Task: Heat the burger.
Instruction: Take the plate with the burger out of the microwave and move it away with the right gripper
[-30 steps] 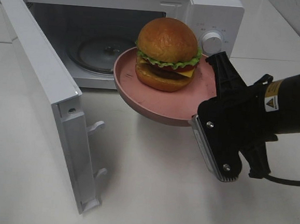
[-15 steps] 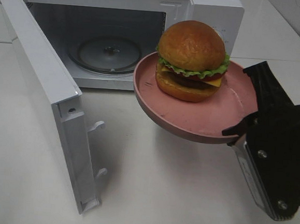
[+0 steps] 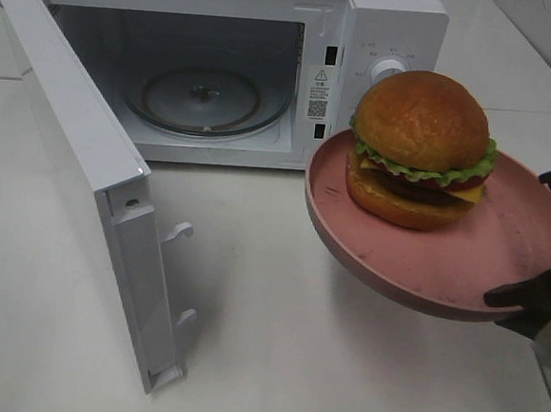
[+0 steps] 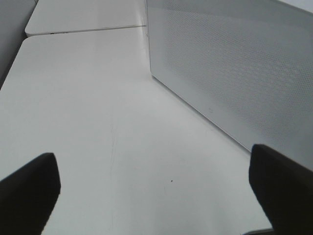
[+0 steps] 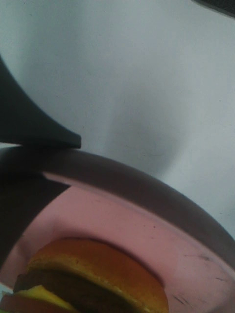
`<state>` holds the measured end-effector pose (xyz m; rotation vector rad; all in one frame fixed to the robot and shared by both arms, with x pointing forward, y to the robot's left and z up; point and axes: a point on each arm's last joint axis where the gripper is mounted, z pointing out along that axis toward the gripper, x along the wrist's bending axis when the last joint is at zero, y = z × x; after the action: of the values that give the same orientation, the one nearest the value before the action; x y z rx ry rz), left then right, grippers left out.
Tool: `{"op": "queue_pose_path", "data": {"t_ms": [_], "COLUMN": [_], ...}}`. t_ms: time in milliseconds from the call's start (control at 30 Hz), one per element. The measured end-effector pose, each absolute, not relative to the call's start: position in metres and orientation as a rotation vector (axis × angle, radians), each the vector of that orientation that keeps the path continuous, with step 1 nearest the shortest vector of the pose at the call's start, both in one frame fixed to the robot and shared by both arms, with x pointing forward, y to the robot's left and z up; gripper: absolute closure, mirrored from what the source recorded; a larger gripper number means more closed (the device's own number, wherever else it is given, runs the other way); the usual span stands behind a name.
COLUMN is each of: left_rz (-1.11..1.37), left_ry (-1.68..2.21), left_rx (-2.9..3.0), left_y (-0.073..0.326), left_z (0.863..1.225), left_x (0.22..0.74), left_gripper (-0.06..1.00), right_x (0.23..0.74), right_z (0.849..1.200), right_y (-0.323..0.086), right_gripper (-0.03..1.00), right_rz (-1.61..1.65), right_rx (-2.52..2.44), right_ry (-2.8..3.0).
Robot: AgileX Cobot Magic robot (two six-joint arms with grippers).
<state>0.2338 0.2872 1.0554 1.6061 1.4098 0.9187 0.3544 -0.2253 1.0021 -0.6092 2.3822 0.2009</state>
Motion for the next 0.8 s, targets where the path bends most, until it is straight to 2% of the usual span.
{"op": "queue_pose_path", "data": {"t_ms": [800], "left_rz": [0.919], "left_ry": [1.41], "left_rx": [1.606], "left_y": [0.287], "left_z": [1.055], "left_x": [0.234], "left_gripper": [-0.05], "right_x": [0.351], "right_z": [1.004], "right_y": [-0.259], "right_gripper": [0.86], "right_rz": [-0.065], "right_rx": [-0.211], "right_ry": [2.438]}}
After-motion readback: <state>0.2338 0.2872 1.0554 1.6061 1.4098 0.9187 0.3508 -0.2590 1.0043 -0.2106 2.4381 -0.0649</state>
